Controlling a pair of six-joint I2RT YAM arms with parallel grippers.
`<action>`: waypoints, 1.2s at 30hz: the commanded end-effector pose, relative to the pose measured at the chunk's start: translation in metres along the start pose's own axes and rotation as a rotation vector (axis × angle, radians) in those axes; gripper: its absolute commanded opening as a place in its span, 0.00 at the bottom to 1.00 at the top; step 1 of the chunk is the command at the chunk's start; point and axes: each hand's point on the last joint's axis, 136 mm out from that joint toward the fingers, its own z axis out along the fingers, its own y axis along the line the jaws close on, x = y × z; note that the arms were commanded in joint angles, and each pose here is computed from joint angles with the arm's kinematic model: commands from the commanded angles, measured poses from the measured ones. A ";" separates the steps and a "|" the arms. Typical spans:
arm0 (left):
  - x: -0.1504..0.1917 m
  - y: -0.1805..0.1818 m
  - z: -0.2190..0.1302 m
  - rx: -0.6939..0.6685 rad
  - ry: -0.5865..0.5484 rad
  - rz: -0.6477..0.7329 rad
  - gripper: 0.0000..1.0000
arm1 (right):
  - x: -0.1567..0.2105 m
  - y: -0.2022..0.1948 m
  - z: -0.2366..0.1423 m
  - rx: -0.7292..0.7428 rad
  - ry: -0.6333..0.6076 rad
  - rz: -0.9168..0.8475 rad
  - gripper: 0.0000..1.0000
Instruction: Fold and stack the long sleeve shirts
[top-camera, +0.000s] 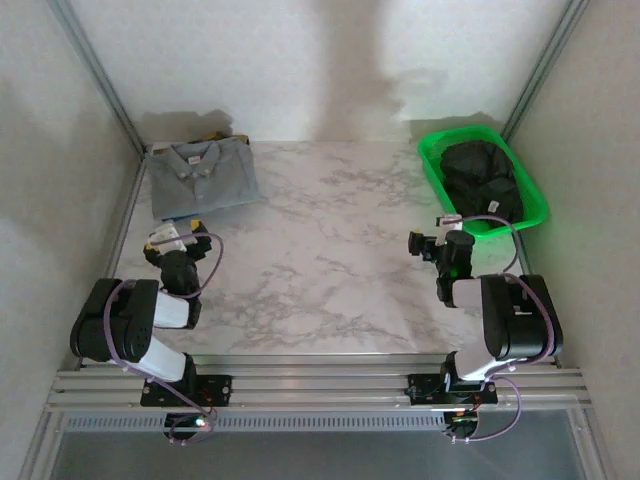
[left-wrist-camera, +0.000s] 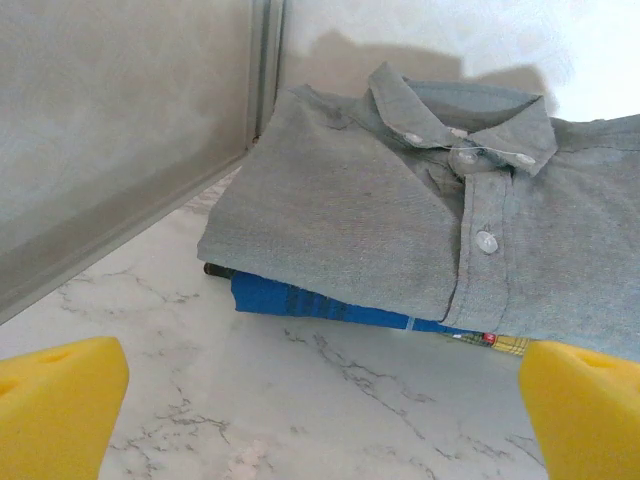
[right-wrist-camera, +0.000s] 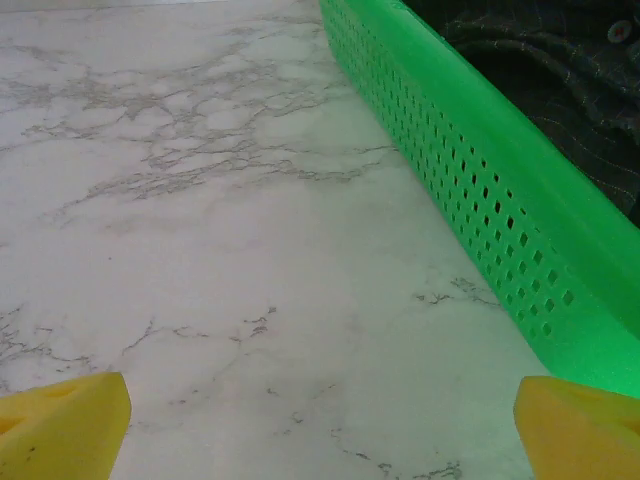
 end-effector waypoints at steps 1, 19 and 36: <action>-0.005 0.003 -0.001 -0.019 -0.025 -0.025 1.00 | -0.008 -0.001 0.003 0.017 -0.016 0.004 0.99; -0.005 0.004 -0.001 -0.020 -0.024 -0.027 1.00 | -0.008 -0.001 0.003 0.017 -0.017 0.005 0.99; -0.120 -0.071 -0.038 0.255 0.045 -0.146 0.99 | -0.076 0.056 -0.096 -0.054 0.143 0.226 0.99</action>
